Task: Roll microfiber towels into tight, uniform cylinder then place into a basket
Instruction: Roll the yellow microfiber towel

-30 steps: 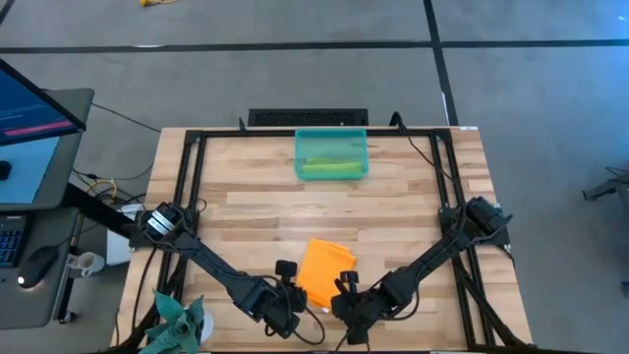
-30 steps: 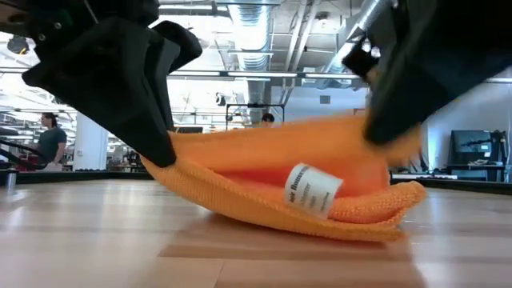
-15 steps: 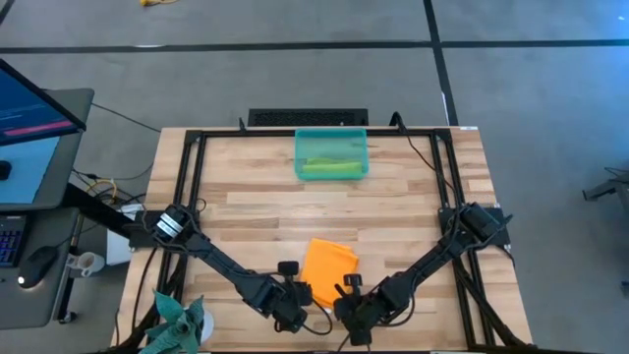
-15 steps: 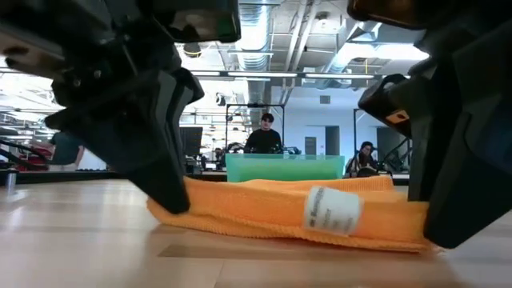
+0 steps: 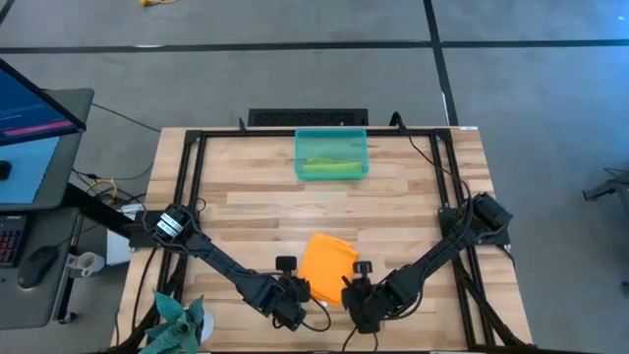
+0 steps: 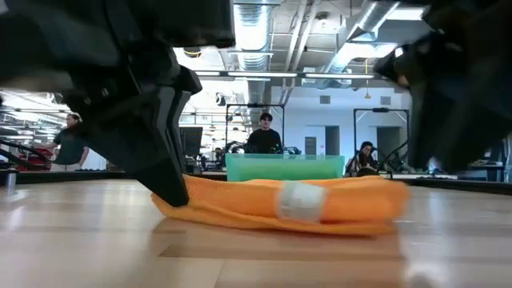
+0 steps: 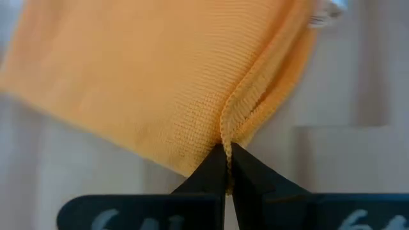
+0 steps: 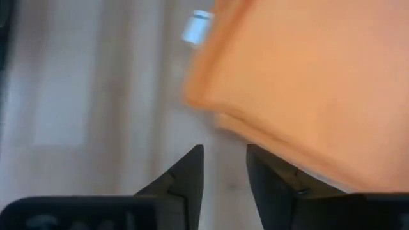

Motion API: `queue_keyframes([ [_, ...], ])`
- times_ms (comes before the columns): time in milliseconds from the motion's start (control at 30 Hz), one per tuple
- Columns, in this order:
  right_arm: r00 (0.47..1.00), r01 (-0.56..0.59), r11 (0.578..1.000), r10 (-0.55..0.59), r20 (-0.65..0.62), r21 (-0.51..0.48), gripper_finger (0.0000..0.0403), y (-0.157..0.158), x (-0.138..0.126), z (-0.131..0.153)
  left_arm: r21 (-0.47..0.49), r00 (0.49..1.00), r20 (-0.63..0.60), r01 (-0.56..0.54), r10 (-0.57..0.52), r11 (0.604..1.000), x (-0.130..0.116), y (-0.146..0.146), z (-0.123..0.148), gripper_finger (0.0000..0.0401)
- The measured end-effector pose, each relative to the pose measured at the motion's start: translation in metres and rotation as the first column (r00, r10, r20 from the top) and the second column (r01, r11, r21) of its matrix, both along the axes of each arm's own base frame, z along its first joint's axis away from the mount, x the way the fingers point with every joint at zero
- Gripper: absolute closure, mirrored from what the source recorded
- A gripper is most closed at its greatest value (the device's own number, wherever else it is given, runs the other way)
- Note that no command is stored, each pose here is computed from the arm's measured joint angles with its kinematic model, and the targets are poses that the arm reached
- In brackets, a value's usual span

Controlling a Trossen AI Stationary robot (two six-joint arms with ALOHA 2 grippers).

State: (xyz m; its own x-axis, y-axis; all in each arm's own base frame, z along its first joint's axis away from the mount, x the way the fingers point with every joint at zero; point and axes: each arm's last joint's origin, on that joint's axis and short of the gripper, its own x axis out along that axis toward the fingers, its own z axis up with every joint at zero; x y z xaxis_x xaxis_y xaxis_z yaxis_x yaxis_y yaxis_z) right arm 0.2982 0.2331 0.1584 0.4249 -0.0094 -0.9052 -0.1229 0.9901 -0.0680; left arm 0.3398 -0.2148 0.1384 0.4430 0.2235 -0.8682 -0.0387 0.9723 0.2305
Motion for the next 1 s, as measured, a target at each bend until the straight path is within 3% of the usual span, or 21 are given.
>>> queue_keyframes([
  [133,0.994,0.070,0.981,-0.053,0.099,-0.179,0.0274,-0.009,-0.005,0.012,0.072,1.000,-0.010,-0.008,0.009,0.997,-0.002,0.004,0.000,0.0401],
  [300,0.979,0.162,0.943,-0.116,0.167,-0.290,0.0284,-0.027,0.003,0.015,0.082,1.000,-0.012,0.016,-0.015,0.996,-0.002,0.004,0.000,0.0401],
  [533,0.970,0.240,0.925,-0.217,0.107,-0.295,0.0284,-0.064,0.018,0.007,0.092,0.999,-0.017,0.033,-0.032,0.995,-0.002,0.004,0.000,0.0401],
  [700,0.969,0.245,0.935,-0.245,0.034,-0.256,0.0285,-0.088,0.022,-0.010,0.096,0.999,-0.014,0.030,-0.029,0.995,-0.002,0.004,0.000,0.0391],
  [1000,0.969,0.247,0.957,-0.248,0.007,-0.151,0.0285,-0.104,0.025,-0.027,0.087,1.000,-0.007,0.011,-0.011,0.996,-0.001,0.005,0.000,0.0286],
])
